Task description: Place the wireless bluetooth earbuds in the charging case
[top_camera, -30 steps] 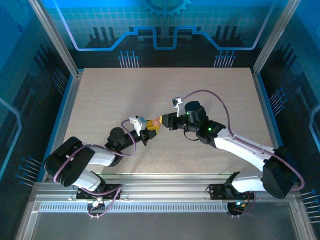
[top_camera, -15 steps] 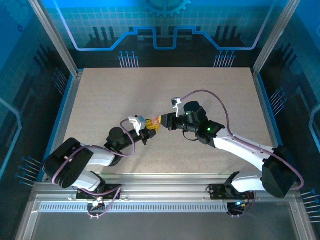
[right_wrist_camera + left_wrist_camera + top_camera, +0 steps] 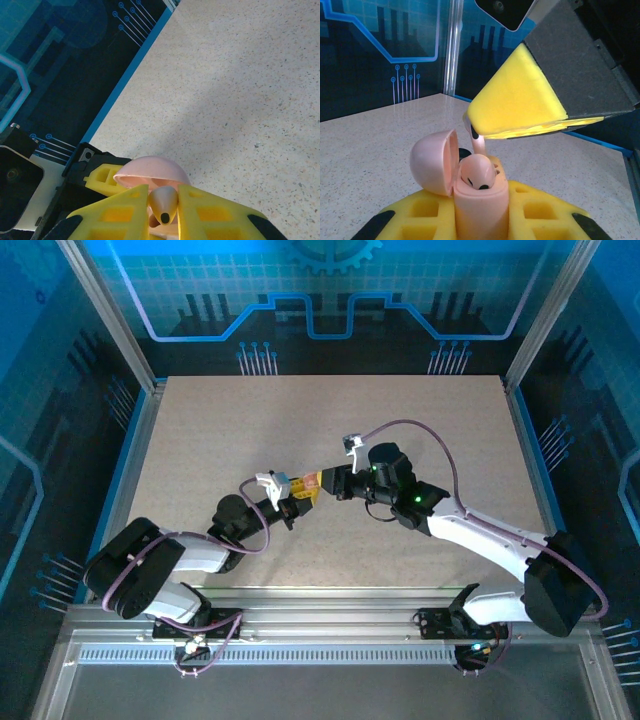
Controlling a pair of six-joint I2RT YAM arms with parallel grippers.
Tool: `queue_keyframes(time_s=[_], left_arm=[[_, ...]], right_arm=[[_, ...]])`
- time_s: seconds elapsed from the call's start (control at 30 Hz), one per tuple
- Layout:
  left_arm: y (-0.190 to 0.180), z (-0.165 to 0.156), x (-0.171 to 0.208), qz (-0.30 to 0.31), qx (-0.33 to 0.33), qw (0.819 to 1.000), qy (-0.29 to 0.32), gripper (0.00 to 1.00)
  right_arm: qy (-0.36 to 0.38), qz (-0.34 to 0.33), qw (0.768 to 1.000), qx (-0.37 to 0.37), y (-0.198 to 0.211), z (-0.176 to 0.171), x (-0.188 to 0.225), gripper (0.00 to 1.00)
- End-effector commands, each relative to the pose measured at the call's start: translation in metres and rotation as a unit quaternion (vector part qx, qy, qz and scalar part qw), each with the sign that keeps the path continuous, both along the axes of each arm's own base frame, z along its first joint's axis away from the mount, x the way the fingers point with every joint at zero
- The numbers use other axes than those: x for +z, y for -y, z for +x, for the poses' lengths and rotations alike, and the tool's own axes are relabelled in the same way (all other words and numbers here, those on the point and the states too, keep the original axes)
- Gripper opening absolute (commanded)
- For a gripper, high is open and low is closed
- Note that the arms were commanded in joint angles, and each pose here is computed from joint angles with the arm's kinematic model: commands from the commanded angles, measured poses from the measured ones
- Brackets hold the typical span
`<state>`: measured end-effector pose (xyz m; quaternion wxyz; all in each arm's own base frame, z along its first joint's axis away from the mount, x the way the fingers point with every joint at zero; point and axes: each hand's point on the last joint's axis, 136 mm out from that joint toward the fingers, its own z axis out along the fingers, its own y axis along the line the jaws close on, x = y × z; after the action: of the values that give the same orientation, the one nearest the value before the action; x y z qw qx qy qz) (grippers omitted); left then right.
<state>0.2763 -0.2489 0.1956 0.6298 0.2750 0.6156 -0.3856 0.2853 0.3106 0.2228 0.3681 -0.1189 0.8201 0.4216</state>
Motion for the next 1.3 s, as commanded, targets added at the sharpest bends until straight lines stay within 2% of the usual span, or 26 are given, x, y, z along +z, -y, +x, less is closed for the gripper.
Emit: queue_keyframes(time_s=[0.0, 0.5, 0.97, 1.27], left_arm=[[0.0, 0.0, 0.029, -0.031, 0.003, 0.999, 0.032, 0.14], [0.002, -0.001, 0.032, -0.033, -0.001, 0.999, 0.035, 0.14], [0.004, -0.004, 0.032, -0.032, -0.014, 0.999, 0.036, 0.14], [0.015, -0.031, 0.038, -0.027, -0.091, 0.994, 0.053, 0.15]], right_arm=[[-0.001, 0.004, 1.0, 0.02, -0.003, -0.013, -0.001, 0.2], [0.002, 0.0, 1.0, 0.026, -0.001, -0.017, -0.002, 0.22], [0.025, -0.003, 1.0, 0.004, 0.012, -0.017, 0.012, 0.38], [0.116, -0.015, 0.993, -0.017, 0.047, -0.034, 0.039, 0.48]])
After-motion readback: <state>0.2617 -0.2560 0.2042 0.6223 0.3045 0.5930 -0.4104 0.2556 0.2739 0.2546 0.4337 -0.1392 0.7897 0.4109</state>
